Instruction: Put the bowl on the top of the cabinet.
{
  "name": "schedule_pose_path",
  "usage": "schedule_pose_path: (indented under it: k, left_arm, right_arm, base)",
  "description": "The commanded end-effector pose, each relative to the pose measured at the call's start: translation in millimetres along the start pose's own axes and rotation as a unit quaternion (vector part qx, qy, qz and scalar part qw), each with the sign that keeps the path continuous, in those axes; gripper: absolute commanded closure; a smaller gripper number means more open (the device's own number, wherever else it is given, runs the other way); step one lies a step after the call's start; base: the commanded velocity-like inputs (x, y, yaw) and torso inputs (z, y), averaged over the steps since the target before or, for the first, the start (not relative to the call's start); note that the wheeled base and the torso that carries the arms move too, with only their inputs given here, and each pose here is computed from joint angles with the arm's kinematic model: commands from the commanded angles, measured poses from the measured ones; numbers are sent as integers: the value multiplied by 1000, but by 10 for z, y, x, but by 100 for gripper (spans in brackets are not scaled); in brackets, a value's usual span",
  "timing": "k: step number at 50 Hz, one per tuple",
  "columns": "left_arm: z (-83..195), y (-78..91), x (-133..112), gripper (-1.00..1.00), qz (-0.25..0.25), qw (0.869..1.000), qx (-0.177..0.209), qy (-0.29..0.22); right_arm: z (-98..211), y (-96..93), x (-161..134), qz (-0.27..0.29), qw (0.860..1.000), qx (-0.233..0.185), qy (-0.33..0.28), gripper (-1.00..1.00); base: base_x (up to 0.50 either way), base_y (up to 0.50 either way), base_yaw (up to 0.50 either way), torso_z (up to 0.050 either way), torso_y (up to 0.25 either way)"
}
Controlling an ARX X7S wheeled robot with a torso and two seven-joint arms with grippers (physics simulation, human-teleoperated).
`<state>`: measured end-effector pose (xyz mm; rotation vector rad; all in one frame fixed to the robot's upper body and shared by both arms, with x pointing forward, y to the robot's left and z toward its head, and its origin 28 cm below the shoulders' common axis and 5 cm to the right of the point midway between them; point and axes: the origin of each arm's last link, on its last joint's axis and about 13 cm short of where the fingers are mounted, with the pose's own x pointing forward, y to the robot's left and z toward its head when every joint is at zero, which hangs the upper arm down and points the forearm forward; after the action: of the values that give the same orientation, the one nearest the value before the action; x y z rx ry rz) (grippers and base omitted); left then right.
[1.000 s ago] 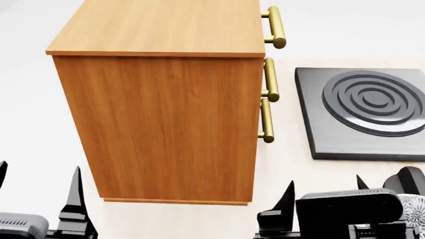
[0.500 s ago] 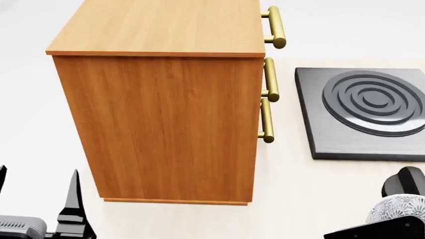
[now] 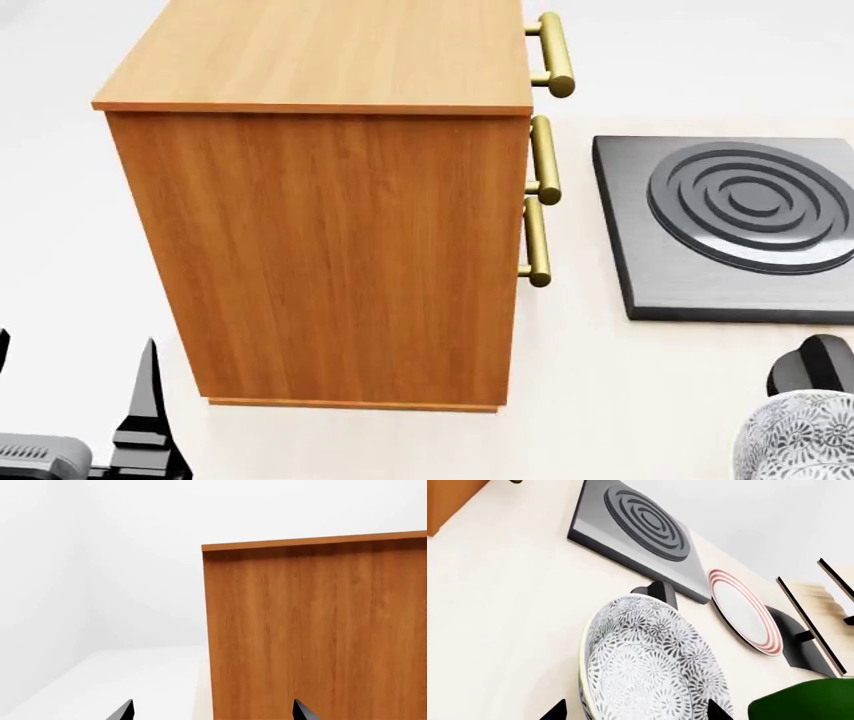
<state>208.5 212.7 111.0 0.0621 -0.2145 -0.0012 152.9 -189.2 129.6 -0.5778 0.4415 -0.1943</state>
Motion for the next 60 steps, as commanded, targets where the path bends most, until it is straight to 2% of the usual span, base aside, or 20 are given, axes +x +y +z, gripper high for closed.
schedule_pose_path:
  k: [1,60]
  left_arm:
    - [16,-5,-10,-100,-1,1000,-1,-1]
    - [15,-18,-17,-100,-3,1000,-1,-3]
  right_arm:
    - [-26,3,-26,2,1000,-5,1,-100]
    - [-136,90,159,10,1000,-2,21,-100]
  base:
    - [0,0,0,0,0]
    - [0,0,0,0,0]
